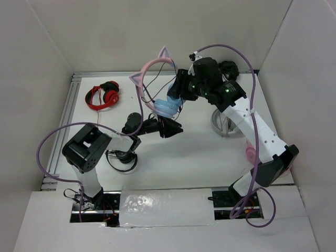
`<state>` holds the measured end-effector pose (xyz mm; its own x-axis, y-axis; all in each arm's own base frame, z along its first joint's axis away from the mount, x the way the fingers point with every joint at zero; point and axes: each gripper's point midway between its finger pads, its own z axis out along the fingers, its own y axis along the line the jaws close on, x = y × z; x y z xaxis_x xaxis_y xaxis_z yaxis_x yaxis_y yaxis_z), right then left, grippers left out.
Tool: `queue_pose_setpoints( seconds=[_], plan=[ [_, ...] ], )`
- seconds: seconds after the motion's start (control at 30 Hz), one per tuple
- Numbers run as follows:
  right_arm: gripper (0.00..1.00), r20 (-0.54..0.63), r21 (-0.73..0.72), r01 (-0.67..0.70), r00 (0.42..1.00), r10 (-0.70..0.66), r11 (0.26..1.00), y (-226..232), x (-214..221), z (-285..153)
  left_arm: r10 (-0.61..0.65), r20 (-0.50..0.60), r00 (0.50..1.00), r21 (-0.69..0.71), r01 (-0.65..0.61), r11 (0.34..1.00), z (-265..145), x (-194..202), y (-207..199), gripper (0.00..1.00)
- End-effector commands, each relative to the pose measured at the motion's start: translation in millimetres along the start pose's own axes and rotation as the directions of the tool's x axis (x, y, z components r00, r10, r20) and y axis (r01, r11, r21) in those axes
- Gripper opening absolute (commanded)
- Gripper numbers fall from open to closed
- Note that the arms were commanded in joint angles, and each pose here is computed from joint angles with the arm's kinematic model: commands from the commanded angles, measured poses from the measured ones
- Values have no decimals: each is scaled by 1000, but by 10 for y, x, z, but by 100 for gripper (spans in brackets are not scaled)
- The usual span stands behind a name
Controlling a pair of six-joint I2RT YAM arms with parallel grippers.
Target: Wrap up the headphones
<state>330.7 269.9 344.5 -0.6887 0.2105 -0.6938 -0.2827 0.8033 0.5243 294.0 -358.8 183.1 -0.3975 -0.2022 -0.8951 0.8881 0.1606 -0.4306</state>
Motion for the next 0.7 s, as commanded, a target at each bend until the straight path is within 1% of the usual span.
queue_pose_setpoints(
  seconds=[0.0, 0.03, 0.07, 0.1, 0.17, 0.27, 0.33, 0.4, 0.5, 0.53, 0.57, 0.6, 0.63, 0.67],
  plan=[
    [0, 119, -125, -4, 993, 19, 992, 334, -289, -163, 388, 429, 816, 106, -472, 875, -124, -1068, -745, 39],
    [0, 124, -122, -5, 992, 20, 993, 321, -303, -169, 397, 431, 811, 106, -482, 870, -128, -1075, -764, 14],
    [0, 127, -107, -10, 992, 24, 994, 284, -310, -155, 379, 438, 815, 93, -460, 883, -138, -1100, -751, 0],
    [0, 134, -96, -16, 991, 29, 995, 252, -317, -156, 372, 437, 819, 86, -450, 889, -174, -1087, -755, 0],
    [0, 148, -49, -26, 988, 33, 998, 144, -338, -131, 396, 438, 807, 73, -471, 879, -208, -1080, -780, 0],
    [0, 164, 6, -44, 985, 42, 999, 1, -373, -128, 409, 432, 804, 61, -478, 876, -275, -1031, -805, 0],
    [0, 167, 14, -49, 985, 46, 999, -37, -388, -134, 409, 423, 809, 49, -470, 881, -333, -976, -810, 0],
    [0, 191, 63, -52, 981, 39, 997, -150, -437, -157, 392, 414, 822, 26, -441, 897, -420, -907, -806, 0],
    [0, 222, 173, -42, 975, 3, 984, -362, -487, -225, 408, 410, 816, -30, -434, 900, -588, -855, -835, 0],
    [0, 221, 206, -43, 975, -4, 978, -434, -471, -249, 404, 396, 824, -49, -421, 906, -652, -834, -859, 0],
    [0, 247, 257, -56, 969, -10, 965, -541, -506, -271, 409, 388, 825, -71, -416, 907, -685, -843, -847, 0],
    [0, 262, 278, -63, 965, -13, 958, -582, -522, -312, 425, 369, 827, -86, -425, 901, -708, -819, -838, 0],
    [0, 270, 312, -73, 963, -14, 947, -664, -509, -308, 433, 379, 818, -89, -434, 897, -758, -895, -929, 0],
    [0, 304, 370, -91, 952, -27, 925, -785, -560, -342, 422, 330, 844, -87, -418, 904, -766, -781, -898, 0]
  ],
)
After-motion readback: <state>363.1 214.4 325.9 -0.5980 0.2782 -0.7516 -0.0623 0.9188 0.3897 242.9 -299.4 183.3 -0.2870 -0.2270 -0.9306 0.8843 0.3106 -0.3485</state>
